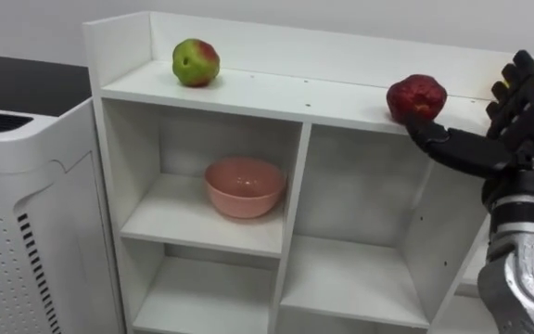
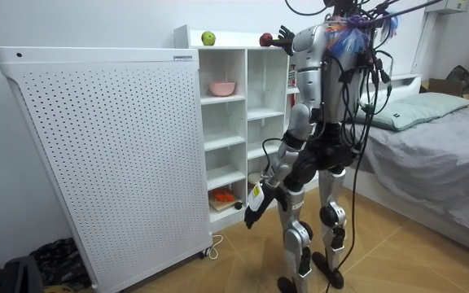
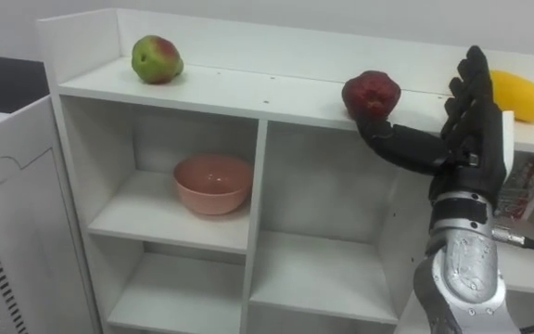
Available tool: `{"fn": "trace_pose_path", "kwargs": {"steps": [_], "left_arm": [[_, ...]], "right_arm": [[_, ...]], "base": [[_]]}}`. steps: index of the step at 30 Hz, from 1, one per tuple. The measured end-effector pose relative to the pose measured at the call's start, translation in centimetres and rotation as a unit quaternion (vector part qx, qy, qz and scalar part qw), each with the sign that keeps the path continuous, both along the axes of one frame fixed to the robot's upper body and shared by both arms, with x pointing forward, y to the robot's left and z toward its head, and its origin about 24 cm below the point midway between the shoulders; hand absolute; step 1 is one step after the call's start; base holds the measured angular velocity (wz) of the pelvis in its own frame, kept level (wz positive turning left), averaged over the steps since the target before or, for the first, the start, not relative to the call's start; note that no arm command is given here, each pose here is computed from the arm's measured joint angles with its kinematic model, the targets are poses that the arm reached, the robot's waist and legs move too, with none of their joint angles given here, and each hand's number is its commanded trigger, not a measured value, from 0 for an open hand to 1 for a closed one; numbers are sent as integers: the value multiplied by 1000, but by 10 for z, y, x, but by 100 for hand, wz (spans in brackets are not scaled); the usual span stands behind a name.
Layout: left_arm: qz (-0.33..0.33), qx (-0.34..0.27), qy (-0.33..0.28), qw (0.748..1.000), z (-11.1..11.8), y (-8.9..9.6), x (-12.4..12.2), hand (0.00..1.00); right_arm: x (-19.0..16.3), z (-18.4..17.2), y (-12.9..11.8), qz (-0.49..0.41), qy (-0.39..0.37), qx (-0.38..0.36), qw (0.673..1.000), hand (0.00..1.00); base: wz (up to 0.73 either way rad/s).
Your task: Arrange fruit in the closet
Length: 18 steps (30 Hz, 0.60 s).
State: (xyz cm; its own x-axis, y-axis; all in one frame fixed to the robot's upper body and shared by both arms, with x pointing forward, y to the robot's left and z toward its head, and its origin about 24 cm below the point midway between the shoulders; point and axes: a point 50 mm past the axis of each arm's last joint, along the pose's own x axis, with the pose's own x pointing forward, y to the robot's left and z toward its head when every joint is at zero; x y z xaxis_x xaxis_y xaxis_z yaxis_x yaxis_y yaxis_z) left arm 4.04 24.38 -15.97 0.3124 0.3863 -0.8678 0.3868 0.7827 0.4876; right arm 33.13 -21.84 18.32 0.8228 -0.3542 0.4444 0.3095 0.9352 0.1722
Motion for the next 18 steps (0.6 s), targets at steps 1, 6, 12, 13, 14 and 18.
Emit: {"fn": "trace_pose_path", "kwargs": {"steps": [1,6,12,13,14,18], "left_arm": [[-7,3,3,1000,0,0,0,0],[-20,10,8,1000,1,0,-1,0],[-22,7,6,1000,2,-1,0,0],[-22,8,6,1000,2,0,-1,0],[-22,8,8,1000,2,0,-1,0],[-23,9,0,1000,3,0,3,0]], "right_arm": [[0,0,0,0,1,0,1000,0],[1,-1,0,1,6,0,1000,0],[4,-1,-1,9,15,-14,1000,0],[5,-1,-1,10,19,-20,1000,0],[6,-1,-1,11,23,-25,999,0],[8,2,-1,15,26,-32,999,0]], "base": [[0],[0],[0],[0],[0],[0]]}}
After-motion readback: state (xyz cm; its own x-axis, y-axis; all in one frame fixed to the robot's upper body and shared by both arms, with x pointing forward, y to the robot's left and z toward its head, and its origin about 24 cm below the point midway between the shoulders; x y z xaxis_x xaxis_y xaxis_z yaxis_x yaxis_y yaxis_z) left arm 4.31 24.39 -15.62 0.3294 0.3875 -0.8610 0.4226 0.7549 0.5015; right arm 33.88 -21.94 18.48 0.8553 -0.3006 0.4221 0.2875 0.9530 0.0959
